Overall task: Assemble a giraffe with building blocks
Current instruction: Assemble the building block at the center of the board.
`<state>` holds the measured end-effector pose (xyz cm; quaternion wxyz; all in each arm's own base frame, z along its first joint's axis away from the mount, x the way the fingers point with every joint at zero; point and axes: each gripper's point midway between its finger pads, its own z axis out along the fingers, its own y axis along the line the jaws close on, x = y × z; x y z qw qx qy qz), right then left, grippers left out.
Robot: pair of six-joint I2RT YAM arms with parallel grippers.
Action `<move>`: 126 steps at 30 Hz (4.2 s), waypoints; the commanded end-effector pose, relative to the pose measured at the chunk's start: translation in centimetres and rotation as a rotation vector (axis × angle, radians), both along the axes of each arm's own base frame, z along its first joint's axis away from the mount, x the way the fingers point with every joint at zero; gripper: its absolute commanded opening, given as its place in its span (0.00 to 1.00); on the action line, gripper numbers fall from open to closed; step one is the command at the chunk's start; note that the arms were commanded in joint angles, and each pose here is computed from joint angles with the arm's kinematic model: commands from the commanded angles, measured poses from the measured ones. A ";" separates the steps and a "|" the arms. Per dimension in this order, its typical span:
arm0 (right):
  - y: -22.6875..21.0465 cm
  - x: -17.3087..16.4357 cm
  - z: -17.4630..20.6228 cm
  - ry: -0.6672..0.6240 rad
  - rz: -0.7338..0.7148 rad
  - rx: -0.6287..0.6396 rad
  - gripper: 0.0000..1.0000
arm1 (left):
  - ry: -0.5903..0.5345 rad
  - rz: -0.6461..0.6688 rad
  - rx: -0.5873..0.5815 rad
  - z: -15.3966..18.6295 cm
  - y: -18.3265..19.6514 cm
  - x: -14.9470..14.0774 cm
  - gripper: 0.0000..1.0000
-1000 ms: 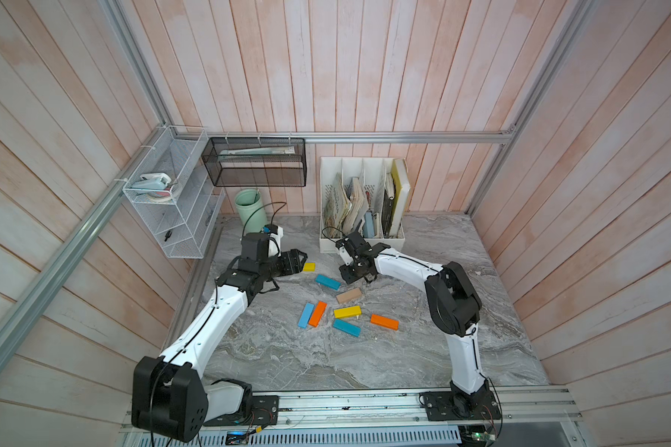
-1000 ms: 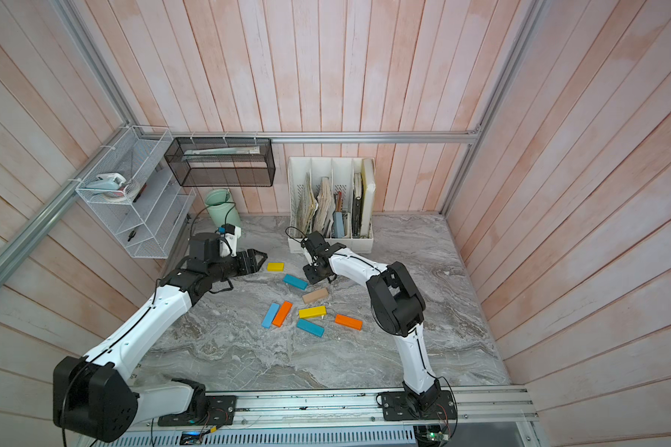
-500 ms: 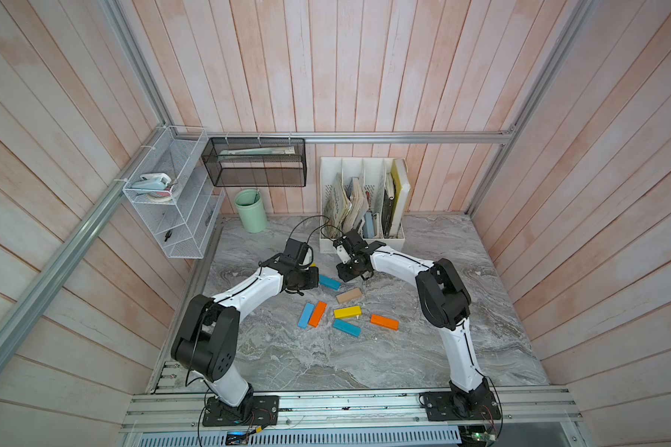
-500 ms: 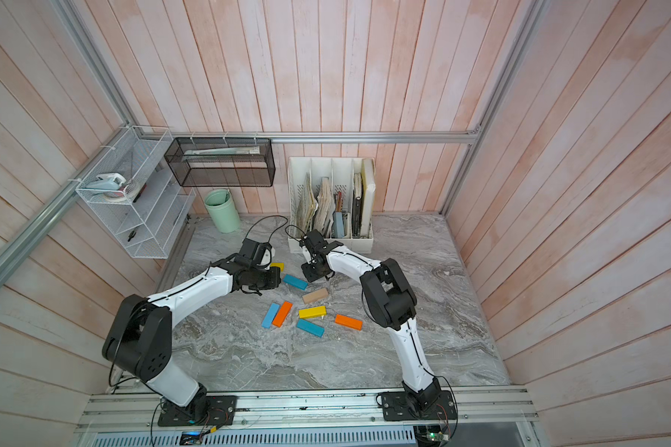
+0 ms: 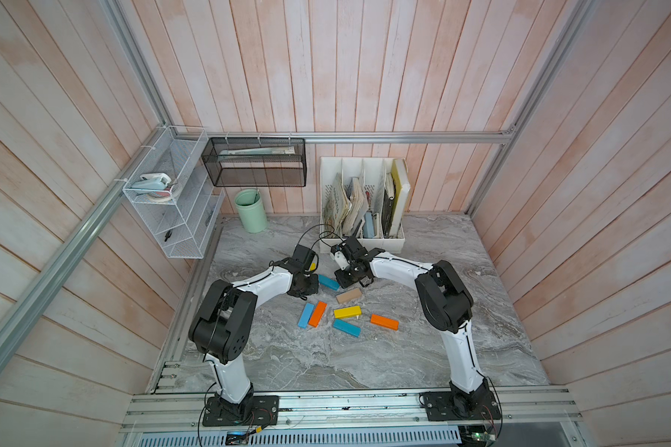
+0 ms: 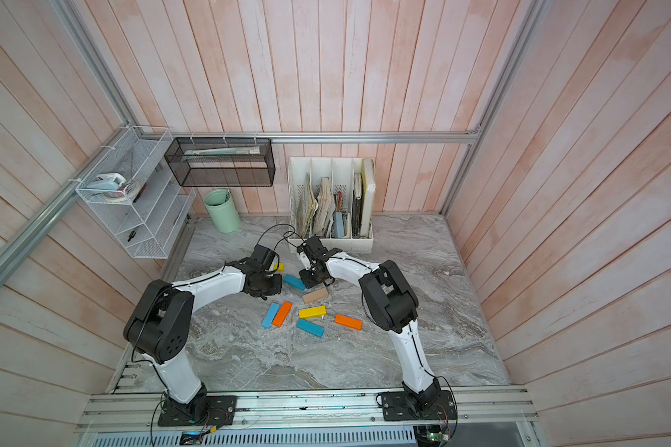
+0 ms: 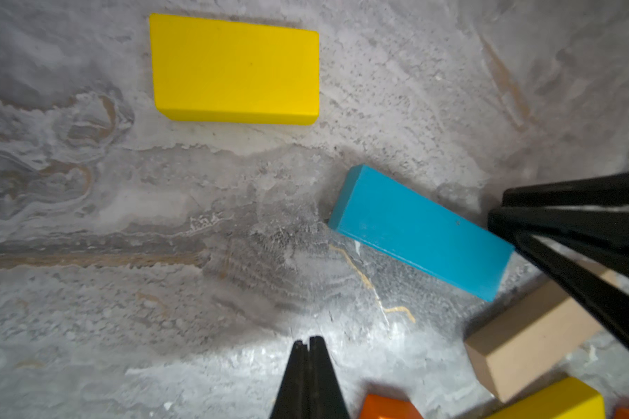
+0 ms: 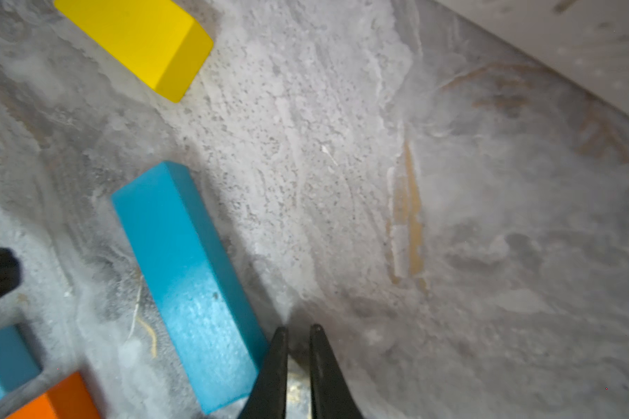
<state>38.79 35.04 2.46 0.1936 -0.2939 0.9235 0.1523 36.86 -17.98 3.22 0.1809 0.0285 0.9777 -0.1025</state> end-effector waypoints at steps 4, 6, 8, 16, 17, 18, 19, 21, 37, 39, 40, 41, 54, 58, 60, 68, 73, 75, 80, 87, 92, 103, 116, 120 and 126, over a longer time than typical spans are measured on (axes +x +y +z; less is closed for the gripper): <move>1.4 -3.0 -1.0 0.069 0.049 0.011 0.15 | 0.008 0.009 0.014 -1.7 -0.1 0.8 0.00; 1.7 -3.4 -0.9 0.072 0.061 0.012 0.15 | 0.007 0.010 0.018 -1.8 -0.1 0.9 0.00; 1.7 -3.3 -1.0 0.067 0.058 0.003 0.15 | -0.002 0.013 0.024 -1.7 0.0 1.2 0.00; 1.5 -2.0 -1.2 0.051 0.010 -0.006 0.16 | -0.026 0.012 0.004 -1.2 -0.6 2.1 0.00; 1.6 -1.9 -1.1 0.051 0.006 0.002 0.16 | -0.029 0.011 -0.019 -1.0 -0.9 2.2 0.00; 1.8 -1.8 -1.1 0.053 0.003 0.011 0.16 | -0.034 0.010 -0.045 -0.8 -1.2 2.4 0.00; 1.9 -1.8 -1.1 0.056 0.001 0.020 0.16 | -0.038 0.010 -0.079 -0.7 -1.6 2.5 0.00; 2.1 -1.6 -1.2 0.063 -0.004 0.034 0.16 | -0.046 0.013 -0.117 -0.2 -2.0 2.8 0.00; 3.5 -2.3 -1.1 0.164 0.004 0.173 0.16 | 0.022 -0.004 -0.192 -1.3 -3.5 2.3 0.00; 3.5 -2.5 -1.2 0.168 0.009 0.176 0.16 | 0.020 -0.001 -0.188 -1.3 -3.3 2.2 0.00; 3.5 -2.6 -1.3 0.172 0.009 0.175 0.16 | 0.015 0.001 -0.186 -1.1 -3.3 2.3 0.00; 3.5 -2.7 -1.3 0.174 0.012 0.175 0.15 | 0.010 0.001 -0.184 -1.0 -3.2 2.3 0.00; 5.4 -3.9 -1.7 0.189 0.044 0.180 0.15 | -0.003 0.012 -0.151 -0.4 -1.6 1.8 0.00; 6.3 -4.2 -1.8 0.190 0.057 0.178 0.15 | -0.008 0.022 -0.145 -0.3 -0.9 1.7 0.00; 6.7 -4.2 -1.8 0.191 0.062 0.178 0.15 | -0.010 0.026 -0.143 -0.2 -0.6 1.6 0.00; 7.5 -4.1 -1.9 0.190 0.070 0.172 0.15 | -0.013 0.033 -0.134 -0.2 0.5 1.6 0.00; 7.6 -4.2 -2.2 0.196 0.073 0.167 0.15 | -0.016 0.038 -0.128 -0.2 1.0 2.0 0.00; 7.8 -4.2 -2.3 0.199 0.073 0.168 0.15 | -0.018 0.040 -0.125 -0.1 1.3 2.1 0.00; 8.1 -4.2 -2.6 0.203 0.070 0.165 0.15 | -0.025 0.045 -0.118 0.1 2.0 2.2 0.00; 8.3 -3.8 -2.8 0.197 0.068 0.153 0.16 | -0.026 0.042 -0.128 0.1 1.8 2.6 0.00; 8.1 -3.9 -2.9 0.192 0.068 0.148 0.16 | -0.022 0.034 -0.137 0.0 1.5 3.0 0.00; 7.4 -4.2 -3.4 0.198 0.053 0.151 0.16 | -0.021 0.029 -0.151 -0.1 0.9 4.0 0.00; 5.9 -2.9 -3.5 0.197 0.016 0.152 0.16 | -0.017 0.034 -0.176 -0.1 0.5 4.2 0.00; 5.4 -2.4 -3.5 0.192 0.003 0.150 0.17 | -0.016 0.035 -0.177 -0.1 0.5 4.3 0.00; 5.3 -2.2 -3.3 0.188 -0.001 0.157 0.17 | -0.017 0.034 -0.174 -0.2 0.4 4.5 0.00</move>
